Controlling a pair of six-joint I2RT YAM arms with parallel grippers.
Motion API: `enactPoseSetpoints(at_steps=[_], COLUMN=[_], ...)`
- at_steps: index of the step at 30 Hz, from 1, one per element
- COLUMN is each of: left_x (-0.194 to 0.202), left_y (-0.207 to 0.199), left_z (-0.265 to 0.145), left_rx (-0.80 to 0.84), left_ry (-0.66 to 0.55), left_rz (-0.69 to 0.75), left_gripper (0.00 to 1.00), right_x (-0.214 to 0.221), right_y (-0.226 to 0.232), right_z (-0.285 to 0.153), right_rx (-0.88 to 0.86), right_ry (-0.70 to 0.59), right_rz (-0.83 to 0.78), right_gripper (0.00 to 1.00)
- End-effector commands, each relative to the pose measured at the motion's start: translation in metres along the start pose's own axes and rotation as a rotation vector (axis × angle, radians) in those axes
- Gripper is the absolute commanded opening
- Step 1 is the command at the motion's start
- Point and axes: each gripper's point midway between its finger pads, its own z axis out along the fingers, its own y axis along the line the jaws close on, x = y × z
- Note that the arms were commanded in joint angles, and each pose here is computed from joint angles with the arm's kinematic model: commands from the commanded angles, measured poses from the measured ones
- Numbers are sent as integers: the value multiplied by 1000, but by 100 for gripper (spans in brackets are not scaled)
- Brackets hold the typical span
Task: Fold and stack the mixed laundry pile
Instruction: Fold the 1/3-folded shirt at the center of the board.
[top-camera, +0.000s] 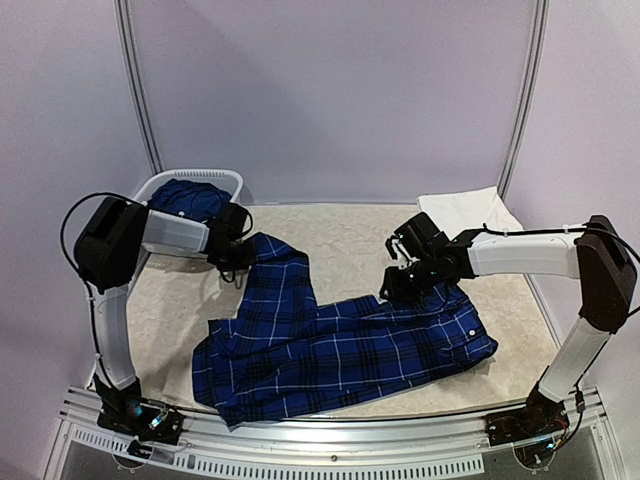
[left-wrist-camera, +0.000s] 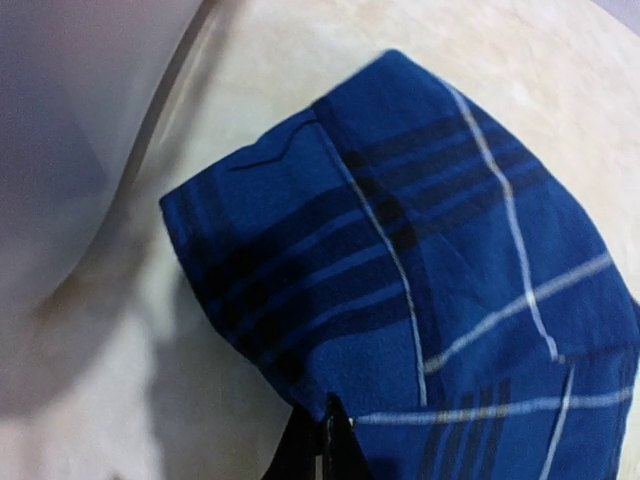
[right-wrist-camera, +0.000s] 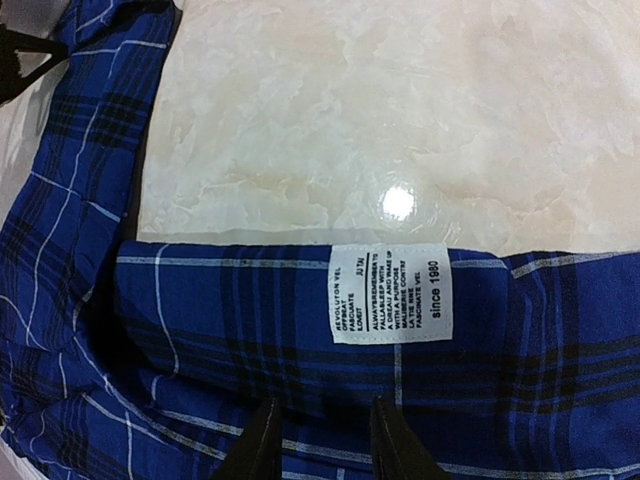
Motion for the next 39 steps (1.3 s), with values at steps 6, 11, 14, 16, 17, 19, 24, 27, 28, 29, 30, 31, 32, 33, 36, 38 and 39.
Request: enactPoseSetpoints(at_steps=[6, 11, 14, 16, 17, 19, 24, 27, 28, 29, 30, 31, 32, 33, 36, 38, 39], left_x=[-31, -38, -35, -30, -27, -19, 3, 20, 25, 30, 36, 42, 48, 54, 72, 85, 92], left_y=[-38, -60, -75, -83, -88, -95, -113, -127, -132, -136, -141, -145, -150, -155, -170, -182, -186], left_z=[-104, -170, -205, -227, -238, -259, -313, -348, -360, -372, -383, -393, -401, -410, -437, -461, -473], left_rx=[127, 174, 199, 216, 228, 249, 321, 398, 432, 468, 505, 543, 584, 629, 757, 868, 917], left_ry=[-176, -263, -294, -309, -318, -326, -344, -355, -358, -363, -364, -363, -357, -350, -330, -319, -313], left_rz=[86, 150, 206, 240, 259, 295, 387, 437, 452, 468, 488, 506, 526, 547, 599, 640, 658], left_gripper=[0, 0, 0, 0, 0, 0, 0, 0, 0, 0, 0, 0, 0, 0, 0, 0, 0], right_x=[-19, -29, -36, -41, -41, -44, -52, -53, -53, -53, -53, -51, -50, -47, -41, -38, -37], right_y=[-5, -2, 2, 9, 12, 19, 30, 40, 44, 48, 51, 56, 61, 67, 75, 81, 82], right_z=[-30, -52, -69, -84, -89, -101, -136, -157, -162, -169, -176, -181, -187, -191, -206, -216, -221], right_rx=[64, 58, 42, 8, -11, -48, -113, -177, -198, -222, -246, -273, -303, -339, -391, -425, -439], right_ry=[-87, -134, -168, -197, -204, -224, -296, -331, -336, -346, -356, -358, -364, -358, -367, -373, -380], right_rz=[-30, -32, -34, -40, -44, -59, -77, -85, -88, -92, -98, -108, -124, -139, -182, -202, -210], right_gripper=[31, 31, 31, 32, 32, 33, 36, 37, 38, 38, 38, 39, 40, 41, 45, 47, 48])
